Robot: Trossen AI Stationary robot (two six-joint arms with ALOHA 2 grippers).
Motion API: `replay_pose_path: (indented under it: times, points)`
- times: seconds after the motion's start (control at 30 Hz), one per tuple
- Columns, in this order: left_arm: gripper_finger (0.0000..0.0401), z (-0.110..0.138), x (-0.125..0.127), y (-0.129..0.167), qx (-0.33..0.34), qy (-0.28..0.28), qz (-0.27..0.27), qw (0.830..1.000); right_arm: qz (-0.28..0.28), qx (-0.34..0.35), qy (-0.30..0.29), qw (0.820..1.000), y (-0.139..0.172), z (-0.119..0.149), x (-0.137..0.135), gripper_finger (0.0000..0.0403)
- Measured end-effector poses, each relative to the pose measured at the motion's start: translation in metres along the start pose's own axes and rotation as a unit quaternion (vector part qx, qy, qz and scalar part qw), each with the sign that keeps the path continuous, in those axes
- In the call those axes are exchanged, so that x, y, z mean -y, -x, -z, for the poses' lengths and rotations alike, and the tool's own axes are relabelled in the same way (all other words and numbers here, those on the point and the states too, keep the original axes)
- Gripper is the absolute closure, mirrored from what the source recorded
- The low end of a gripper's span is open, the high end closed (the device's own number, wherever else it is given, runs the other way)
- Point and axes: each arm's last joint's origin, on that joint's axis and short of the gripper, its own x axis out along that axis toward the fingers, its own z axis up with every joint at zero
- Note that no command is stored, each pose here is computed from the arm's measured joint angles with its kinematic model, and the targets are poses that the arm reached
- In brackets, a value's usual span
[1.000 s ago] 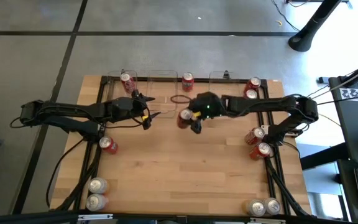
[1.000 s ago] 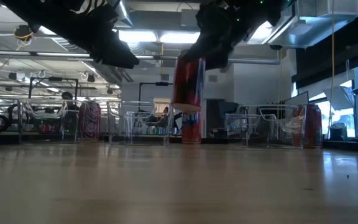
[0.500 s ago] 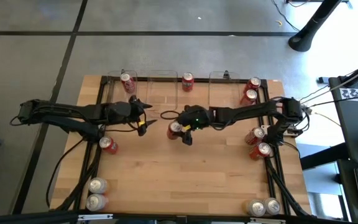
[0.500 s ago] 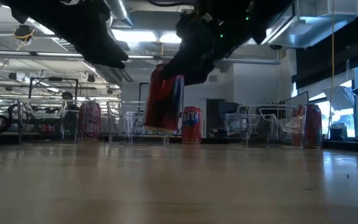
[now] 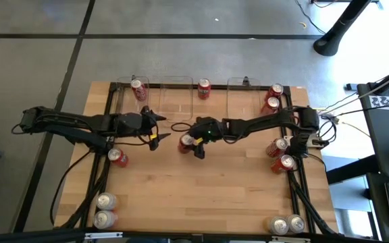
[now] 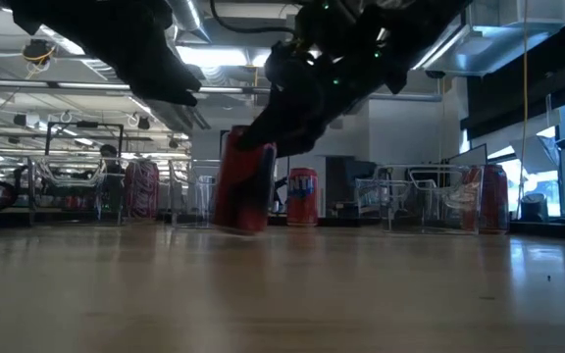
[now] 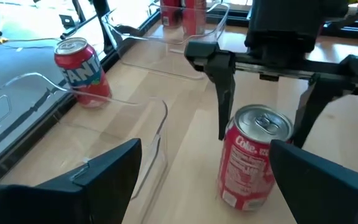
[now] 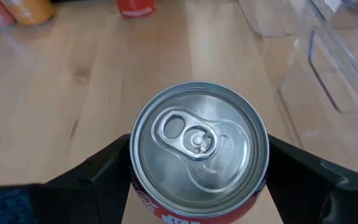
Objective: Sort soda cans
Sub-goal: Put the red soda can into the left transparent bin
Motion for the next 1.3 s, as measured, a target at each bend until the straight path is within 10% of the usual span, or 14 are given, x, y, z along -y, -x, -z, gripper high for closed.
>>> replay_pose_path:
  times: [0.8,1.3]
  points:
    - [0.0061,0.003,0.001,-0.005,-0.013,0.008,-0.002,1.0,0.001,0.027,-0.001,1.0,-0.005,-0.002,0.0,0.0048]
    - [0.0061,0.0,0.014,-0.026,0.012,-0.02,0.079,0.997,0.001,-0.014,-0.004,1.0,0.09,-0.033,-0.012,0.0047]
